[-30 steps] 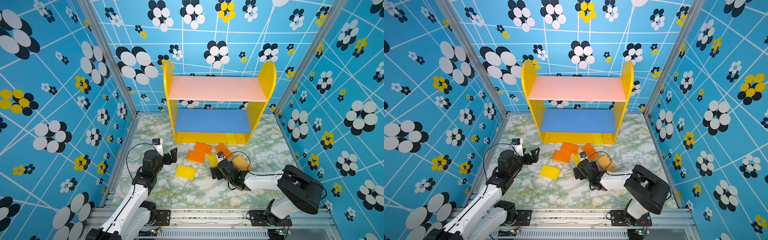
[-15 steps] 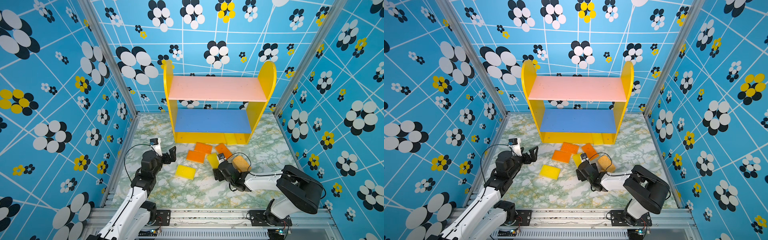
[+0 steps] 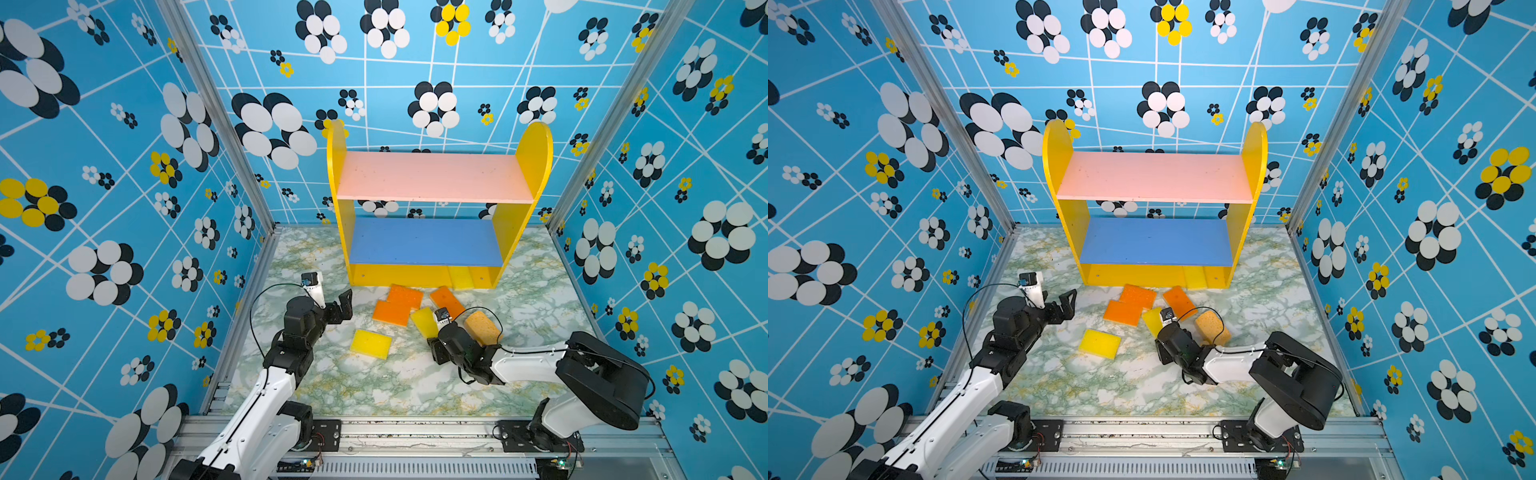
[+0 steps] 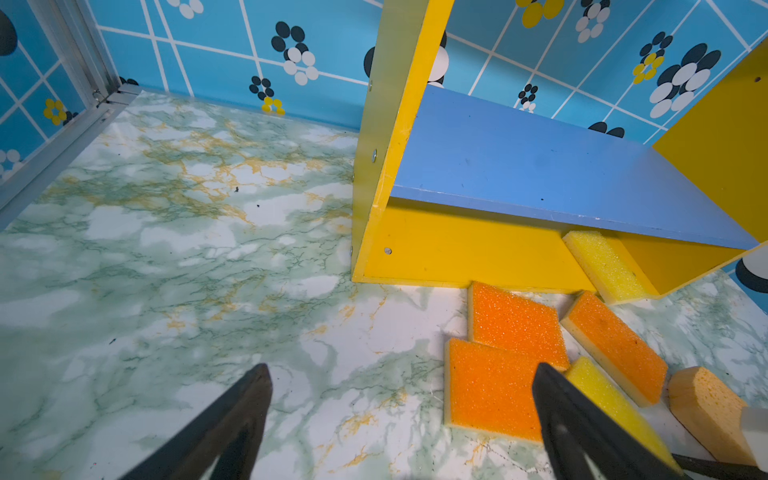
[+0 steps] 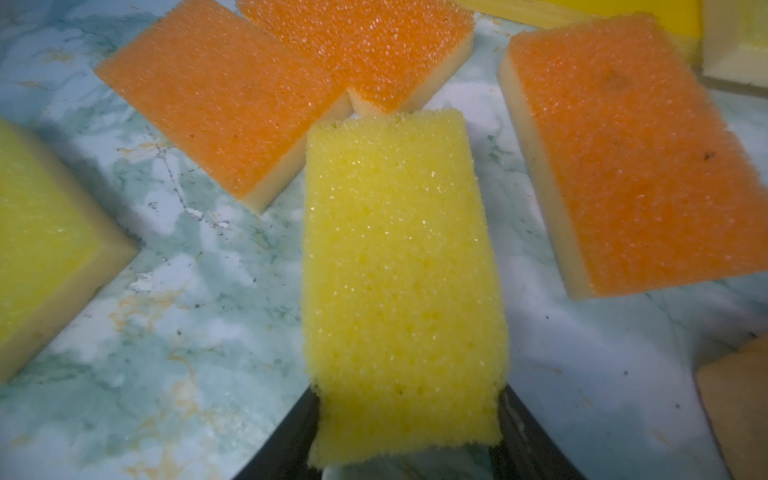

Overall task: Arrange cleaning sponges on a shelf
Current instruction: Pick up the cleaning sponge at the center of the table, then place the cleaning sponge at the shelf.

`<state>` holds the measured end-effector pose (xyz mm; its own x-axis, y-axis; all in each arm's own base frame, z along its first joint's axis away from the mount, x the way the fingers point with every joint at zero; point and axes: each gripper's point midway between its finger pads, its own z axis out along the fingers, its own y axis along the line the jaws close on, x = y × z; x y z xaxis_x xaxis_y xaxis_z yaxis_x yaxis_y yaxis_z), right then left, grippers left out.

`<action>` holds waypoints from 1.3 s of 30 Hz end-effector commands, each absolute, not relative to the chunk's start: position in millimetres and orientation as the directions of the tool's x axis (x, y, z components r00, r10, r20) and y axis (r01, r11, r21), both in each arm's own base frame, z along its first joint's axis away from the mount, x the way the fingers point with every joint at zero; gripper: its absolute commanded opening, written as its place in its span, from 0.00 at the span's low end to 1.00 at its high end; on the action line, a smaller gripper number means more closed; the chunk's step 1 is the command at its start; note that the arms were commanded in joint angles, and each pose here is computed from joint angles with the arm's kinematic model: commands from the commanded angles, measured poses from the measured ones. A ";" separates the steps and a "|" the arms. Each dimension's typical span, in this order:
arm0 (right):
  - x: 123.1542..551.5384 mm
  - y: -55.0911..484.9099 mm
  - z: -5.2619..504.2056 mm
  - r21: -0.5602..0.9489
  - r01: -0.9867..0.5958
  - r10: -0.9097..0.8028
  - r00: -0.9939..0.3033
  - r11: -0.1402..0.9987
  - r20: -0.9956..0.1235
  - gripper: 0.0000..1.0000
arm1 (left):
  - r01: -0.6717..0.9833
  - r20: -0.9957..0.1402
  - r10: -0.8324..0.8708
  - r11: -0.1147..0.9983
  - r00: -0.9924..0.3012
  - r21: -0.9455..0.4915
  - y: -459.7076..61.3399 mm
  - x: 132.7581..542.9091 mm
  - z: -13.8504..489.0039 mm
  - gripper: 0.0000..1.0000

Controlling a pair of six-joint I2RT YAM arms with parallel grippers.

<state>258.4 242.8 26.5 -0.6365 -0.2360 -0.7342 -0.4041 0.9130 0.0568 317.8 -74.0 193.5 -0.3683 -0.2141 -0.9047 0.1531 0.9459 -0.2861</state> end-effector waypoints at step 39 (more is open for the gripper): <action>352.2 245.8 92.1 0.155 -0.212 0.047 -0.442 0.965 -0.896 0.52 | 0.185 -0.931 -0.185 0.950 -0.313 -0.251 -75.4 317.9 219.9 0.99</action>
<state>338.6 243.4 84.7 -0.4999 0.0042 -0.8661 -0.2287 0.9639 0.1366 315.0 -72.7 201.8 -0.3495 -0.1930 -0.9169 0.1619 0.9514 -0.2620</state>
